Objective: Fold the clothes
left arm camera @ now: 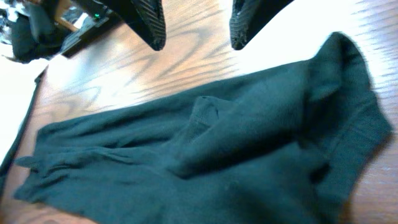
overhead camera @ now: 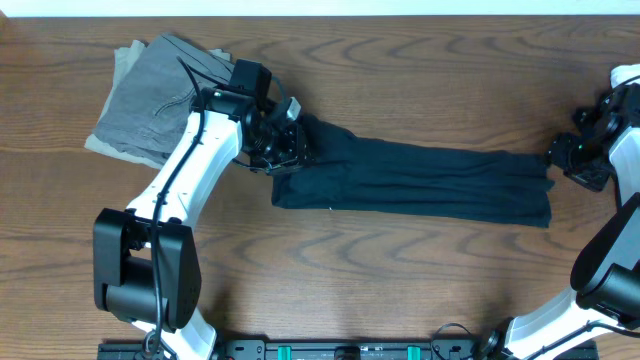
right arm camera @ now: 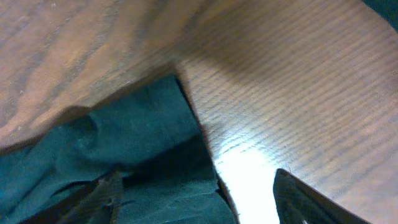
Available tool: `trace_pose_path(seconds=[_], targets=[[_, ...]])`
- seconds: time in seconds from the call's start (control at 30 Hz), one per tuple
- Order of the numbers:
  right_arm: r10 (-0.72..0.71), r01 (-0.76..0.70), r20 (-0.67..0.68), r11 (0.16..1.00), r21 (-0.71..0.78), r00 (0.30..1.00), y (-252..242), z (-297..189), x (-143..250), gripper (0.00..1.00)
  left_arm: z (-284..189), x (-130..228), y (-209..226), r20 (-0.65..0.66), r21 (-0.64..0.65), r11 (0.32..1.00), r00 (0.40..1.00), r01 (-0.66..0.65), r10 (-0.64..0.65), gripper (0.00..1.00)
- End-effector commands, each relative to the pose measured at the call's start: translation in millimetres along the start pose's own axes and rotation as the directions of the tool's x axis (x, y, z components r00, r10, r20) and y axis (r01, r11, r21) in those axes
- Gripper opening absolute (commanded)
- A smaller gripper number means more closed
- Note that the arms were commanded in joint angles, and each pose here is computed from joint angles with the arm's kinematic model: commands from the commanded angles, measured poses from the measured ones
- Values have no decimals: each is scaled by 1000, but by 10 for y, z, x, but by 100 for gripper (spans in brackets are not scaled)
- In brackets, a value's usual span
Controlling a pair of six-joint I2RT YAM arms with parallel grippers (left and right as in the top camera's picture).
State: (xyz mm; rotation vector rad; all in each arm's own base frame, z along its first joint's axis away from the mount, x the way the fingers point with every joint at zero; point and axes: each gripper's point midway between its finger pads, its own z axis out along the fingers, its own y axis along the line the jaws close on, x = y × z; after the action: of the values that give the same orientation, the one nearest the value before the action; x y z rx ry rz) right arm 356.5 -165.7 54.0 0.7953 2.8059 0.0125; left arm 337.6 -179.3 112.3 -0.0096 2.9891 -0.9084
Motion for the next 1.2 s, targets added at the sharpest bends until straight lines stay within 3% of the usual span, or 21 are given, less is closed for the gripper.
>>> trace_pose_path(seconds=[0.0, 0.3, 0.4, 0.53, 0.73, 0.87, 1.03, 1.17], targets=[[14, -14, 8, 998, -68, 1000, 85, -19, -29, 80, -58, -63, 169, 27, -57, 998, 999, 21, -19, 43], [61, -64, -38, 994, -84, 997, -59, 59, 40, 86, -163, -164, 322, 63, -53, 997, 996, 64, -61, 48], [28, -36, -59, 991, -132, 998, -90, 133, 69, 83, -188, -195, 355, 74, -52, 997, 995, 64, -60, 48], [-74, 46, -102, 965, -256, 992, 20, 244, 192, 71, -218, -244, 391, 93, -50, 997, 994, 62, -57, 49], [-172, 122, -137, 942, -314, 975, 102, 362, 326, 70, -247, -281, 428, 107, -48, 996, 992, 70, -64, 49], [-181, 124, -192, 953, -276, 965, 18, 421, 440, 68, -251, -284, 434, 108, -48, 996, 992, 71, -65, 49], [-188, 111, -246, 949, -294, 951, 32, 491, 568, 58, -258, -342, 419, 130, -42, 997, 990, 58, -52, 49], [-190, 98, -277, 944, -316, 942, 66, 494, 646, 35, -260, -357, 415, 135, -41, 998, 990, 54, -48, 49]])
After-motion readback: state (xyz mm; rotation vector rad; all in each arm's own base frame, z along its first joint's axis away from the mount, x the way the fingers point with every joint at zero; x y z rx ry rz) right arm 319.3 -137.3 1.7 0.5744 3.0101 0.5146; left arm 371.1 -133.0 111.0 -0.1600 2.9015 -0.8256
